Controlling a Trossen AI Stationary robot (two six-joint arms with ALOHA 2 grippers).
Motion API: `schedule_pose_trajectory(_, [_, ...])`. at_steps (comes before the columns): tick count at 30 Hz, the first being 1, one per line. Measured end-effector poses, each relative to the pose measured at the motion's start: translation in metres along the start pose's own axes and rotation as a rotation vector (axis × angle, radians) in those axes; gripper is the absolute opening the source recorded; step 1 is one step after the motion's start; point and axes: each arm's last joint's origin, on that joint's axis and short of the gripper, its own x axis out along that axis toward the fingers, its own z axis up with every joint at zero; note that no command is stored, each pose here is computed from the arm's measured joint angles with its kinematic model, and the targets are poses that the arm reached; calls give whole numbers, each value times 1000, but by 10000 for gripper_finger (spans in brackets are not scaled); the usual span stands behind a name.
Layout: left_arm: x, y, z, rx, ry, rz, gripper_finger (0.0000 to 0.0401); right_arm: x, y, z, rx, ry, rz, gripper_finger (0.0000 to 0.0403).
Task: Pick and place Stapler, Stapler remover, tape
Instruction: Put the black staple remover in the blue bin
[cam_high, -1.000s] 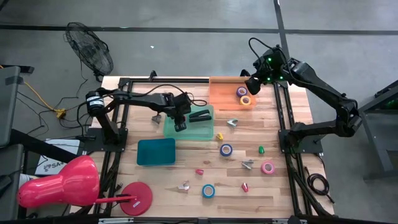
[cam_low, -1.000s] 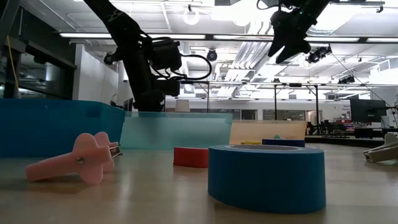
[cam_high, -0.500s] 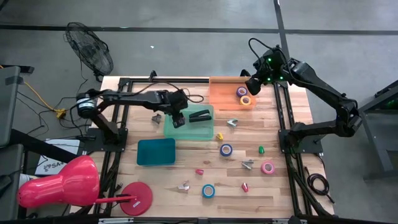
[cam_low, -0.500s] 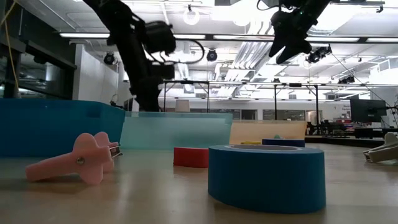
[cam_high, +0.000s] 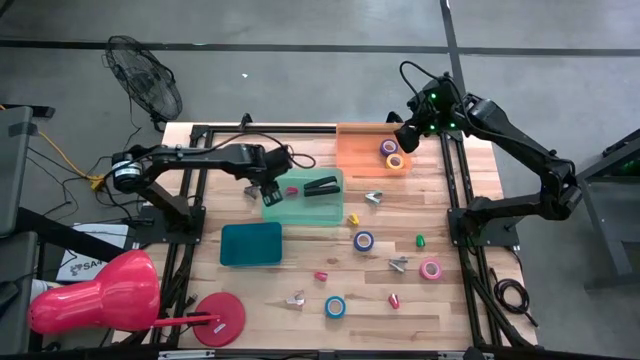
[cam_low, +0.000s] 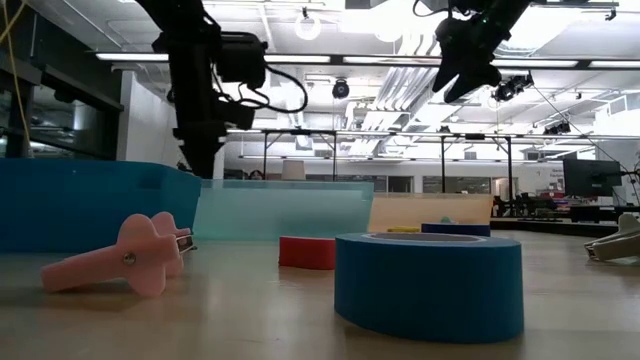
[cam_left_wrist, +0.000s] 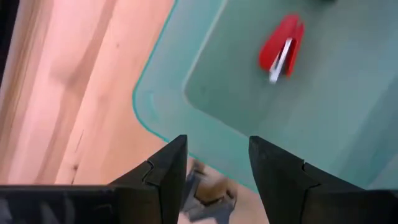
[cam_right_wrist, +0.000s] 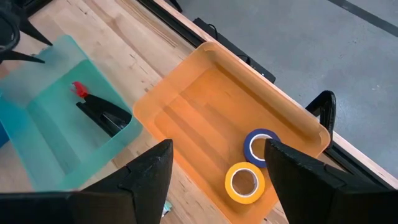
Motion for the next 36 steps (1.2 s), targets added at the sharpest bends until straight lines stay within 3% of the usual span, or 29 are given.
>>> schedule_pose_trajectory(9, [-5,10,-11,38,87,-14,168,0,0,0,0,5,3,245])
schedule_pose_trajectory(20, [-16,12,1,17,-89,-83,168,0,0,0,0,0,0,245])
schedule_pose_trajectory(28, [-41,21,-12,9,-123,-112,168,0,0,-2,12,21,-3,245])
schedule_pose_trajectory(36, [-55,24,-33,148,-40,-117,168,0,0,-2,17,23,-4,245])
